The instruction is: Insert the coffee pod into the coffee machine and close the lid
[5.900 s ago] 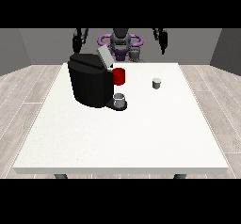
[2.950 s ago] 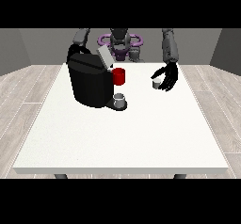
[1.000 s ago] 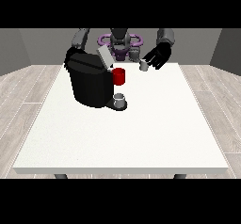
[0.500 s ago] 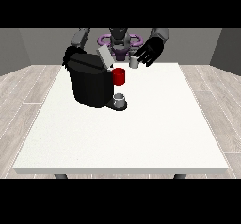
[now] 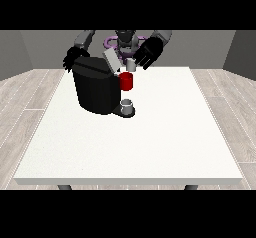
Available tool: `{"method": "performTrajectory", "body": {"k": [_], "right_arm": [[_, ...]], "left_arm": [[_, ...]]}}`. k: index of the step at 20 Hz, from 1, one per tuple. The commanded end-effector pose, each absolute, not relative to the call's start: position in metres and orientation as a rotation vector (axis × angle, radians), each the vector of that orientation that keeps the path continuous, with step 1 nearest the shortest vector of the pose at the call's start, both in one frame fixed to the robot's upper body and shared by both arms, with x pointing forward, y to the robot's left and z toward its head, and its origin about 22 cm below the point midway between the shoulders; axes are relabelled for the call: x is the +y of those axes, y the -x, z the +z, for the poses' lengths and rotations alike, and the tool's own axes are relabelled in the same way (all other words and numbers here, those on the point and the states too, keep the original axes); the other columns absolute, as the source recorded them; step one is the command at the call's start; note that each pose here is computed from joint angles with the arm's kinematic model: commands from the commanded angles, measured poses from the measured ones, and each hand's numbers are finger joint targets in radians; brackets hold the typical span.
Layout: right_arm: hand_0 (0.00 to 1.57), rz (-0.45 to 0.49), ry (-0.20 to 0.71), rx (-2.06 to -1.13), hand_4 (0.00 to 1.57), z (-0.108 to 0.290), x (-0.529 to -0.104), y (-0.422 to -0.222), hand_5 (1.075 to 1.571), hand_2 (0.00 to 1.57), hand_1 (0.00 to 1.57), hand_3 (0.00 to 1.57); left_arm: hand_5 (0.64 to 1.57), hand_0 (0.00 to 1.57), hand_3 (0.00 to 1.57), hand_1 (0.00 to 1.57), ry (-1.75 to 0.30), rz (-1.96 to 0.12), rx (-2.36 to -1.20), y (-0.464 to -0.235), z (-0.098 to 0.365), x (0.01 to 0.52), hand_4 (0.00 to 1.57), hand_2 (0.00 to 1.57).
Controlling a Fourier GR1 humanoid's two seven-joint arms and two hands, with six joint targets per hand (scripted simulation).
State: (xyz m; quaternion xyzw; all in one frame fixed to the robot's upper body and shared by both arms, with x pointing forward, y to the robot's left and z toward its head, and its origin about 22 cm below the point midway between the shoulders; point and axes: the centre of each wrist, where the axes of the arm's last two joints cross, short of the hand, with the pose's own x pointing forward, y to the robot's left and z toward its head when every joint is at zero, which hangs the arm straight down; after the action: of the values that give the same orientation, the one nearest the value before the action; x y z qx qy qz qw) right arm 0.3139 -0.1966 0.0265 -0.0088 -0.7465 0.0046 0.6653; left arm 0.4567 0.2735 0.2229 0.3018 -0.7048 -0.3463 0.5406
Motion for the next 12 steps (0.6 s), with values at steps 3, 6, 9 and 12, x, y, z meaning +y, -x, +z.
{"method": "performTrajectory", "body": {"k": [3,6,9,12], "right_arm": [[0.00,-0.003,0.052,-1.717,0.55,0.045,-0.188,-0.315,1.571,0.00,0.00,0.00],[0.00,0.000,0.050,-1.743,0.46,0.043,-0.198,-0.319,1.571,0.00,0.00,0.00],[0.00,0.011,0.057,-1.750,0.53,0.043,-0.204,-0.313,1.571,0.00,0.00,0.00],[0.00,-0.035,0.074,-1.724,0.48,0.043,-0.194,-0.319,1.571,0.00,0.00,0.00]], "left_arm": [[1.571,1.31,1.24,1.31,-0.708,-0.838,-1.687,-0.458,0.216,0.276,0.49,1.33],[1.571,1.29,1.22,1.29,-0.757,-0.820,-1.692,-0.459,0.240,0.275,0.50,1.32],[1.571,1.33,1.23,1.33,-0.730,-0.825,-1.656,-0.460,0.229,0.275,0.50,1.34],[1.571,1.23,1.21,1.23,-0.733,-0.847,-1.713,-0.462,0.229,0.249,0.51,1.28]]}}
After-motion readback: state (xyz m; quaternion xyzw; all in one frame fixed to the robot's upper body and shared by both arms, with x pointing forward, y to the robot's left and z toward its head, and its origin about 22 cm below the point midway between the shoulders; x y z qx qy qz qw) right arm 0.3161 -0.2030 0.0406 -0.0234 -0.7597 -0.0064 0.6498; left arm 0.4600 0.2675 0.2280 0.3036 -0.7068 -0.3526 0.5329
